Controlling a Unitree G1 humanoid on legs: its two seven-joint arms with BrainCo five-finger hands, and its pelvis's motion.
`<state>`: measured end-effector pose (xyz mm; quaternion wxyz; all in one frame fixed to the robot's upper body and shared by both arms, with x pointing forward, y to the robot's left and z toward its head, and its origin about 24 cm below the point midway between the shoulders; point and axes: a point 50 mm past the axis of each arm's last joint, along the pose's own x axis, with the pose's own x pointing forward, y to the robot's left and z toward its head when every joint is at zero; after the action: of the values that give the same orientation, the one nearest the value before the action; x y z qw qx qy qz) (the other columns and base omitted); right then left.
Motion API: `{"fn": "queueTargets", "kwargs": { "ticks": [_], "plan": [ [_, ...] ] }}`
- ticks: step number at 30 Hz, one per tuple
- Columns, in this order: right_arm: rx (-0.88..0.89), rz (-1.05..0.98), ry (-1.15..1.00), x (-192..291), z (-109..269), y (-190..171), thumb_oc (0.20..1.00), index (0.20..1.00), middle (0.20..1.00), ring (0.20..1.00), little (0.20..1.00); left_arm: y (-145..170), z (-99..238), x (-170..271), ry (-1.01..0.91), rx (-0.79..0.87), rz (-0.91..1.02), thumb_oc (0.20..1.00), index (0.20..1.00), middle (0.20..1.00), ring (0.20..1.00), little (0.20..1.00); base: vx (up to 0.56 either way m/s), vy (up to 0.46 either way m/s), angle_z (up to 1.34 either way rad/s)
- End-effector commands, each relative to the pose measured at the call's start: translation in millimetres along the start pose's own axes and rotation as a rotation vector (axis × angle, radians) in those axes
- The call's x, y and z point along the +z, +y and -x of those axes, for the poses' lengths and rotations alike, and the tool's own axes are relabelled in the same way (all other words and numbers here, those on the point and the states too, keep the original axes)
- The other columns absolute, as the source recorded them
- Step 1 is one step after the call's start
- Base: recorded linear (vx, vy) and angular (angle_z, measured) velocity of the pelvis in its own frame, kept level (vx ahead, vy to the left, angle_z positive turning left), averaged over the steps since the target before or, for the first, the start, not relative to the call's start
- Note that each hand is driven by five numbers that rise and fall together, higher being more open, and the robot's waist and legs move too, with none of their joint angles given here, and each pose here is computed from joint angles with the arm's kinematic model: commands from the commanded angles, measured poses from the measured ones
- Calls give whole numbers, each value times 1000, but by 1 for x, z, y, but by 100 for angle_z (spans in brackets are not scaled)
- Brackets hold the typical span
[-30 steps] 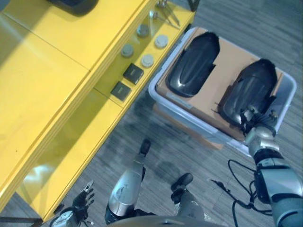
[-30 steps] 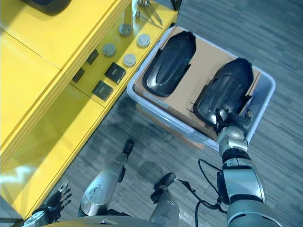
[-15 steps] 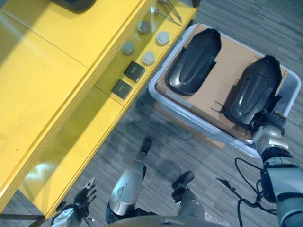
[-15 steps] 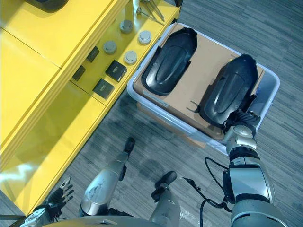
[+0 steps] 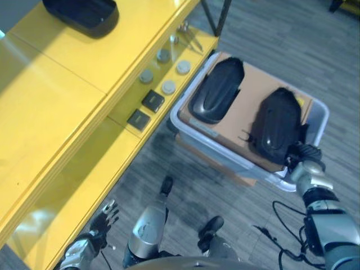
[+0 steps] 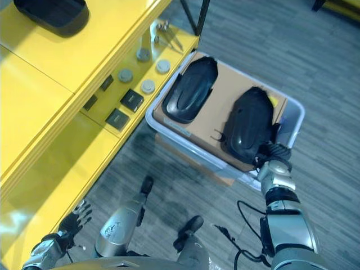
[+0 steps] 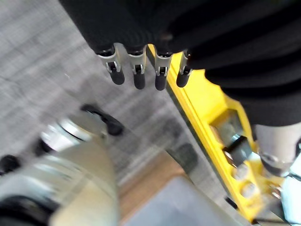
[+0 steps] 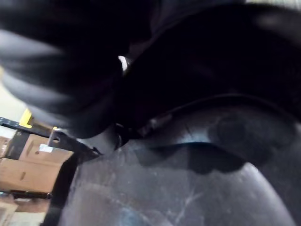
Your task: Move parts from the plastic box to the shelf.
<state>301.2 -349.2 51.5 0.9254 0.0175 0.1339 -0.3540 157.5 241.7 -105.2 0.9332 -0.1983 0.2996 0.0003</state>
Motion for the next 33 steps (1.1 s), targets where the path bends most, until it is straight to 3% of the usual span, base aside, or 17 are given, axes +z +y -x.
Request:
{"fn": "queueTargets", "kwargs": {
  "ticks": [1, 6, 11, 16, 20, 26, 33],
  "plan": [
    [48, -7, -141, 22, 6, 5, 200, 200, 200, 200, 200, -17, -6, 19, -78, -140, 19, 1000, 1000, 1000, 1000, 1000, 76, -27, -4],
    [178, 11, -195, 21, 23, 29, 200, 200, 200, 200, 200, -50, -17, 51, -134, -292, -23, 1000, 1000, 1000, 1000, 1000, 122, -3, -13],
    [340, 31, -205, 20, 40, 61, 200, 200, 200, 200, 200, -97, -37, 69, -32, -425, -43, 1000, 1000, 1000, 1000, 1000, 97, 4, -17],
    [483, 42, -196, 13, 58, 95, 200, 200, 200, 200, 200, -141, -49, 78, 72, -545, 59, 1000, 1000, 1000, 1000, 1000, 37, 13, -13],
    [612, 99, -180, -6, 77, 128, 200, 200, 200, 200, 200, -194, -55, 90, 135, -671, 71, 1000, 1000, 1000, 1000, 1000, 29, 5, -13],
    [762, 175, -192, -13, 101, 169, 200, 200, 200, 200, 200, -248, -58, 96, 164, -713, -27, 1000, 1000, 1000, 1000, 1000, 18, 0, -8],
    [847, 238, -199, -17, 118, 194, 200, 200, 200, 200, 200, -276, -59, 97, 169, -727, -89, 1000, 1000, 1000, 1000, 1000, 28, -3, -9]
  ]
}}
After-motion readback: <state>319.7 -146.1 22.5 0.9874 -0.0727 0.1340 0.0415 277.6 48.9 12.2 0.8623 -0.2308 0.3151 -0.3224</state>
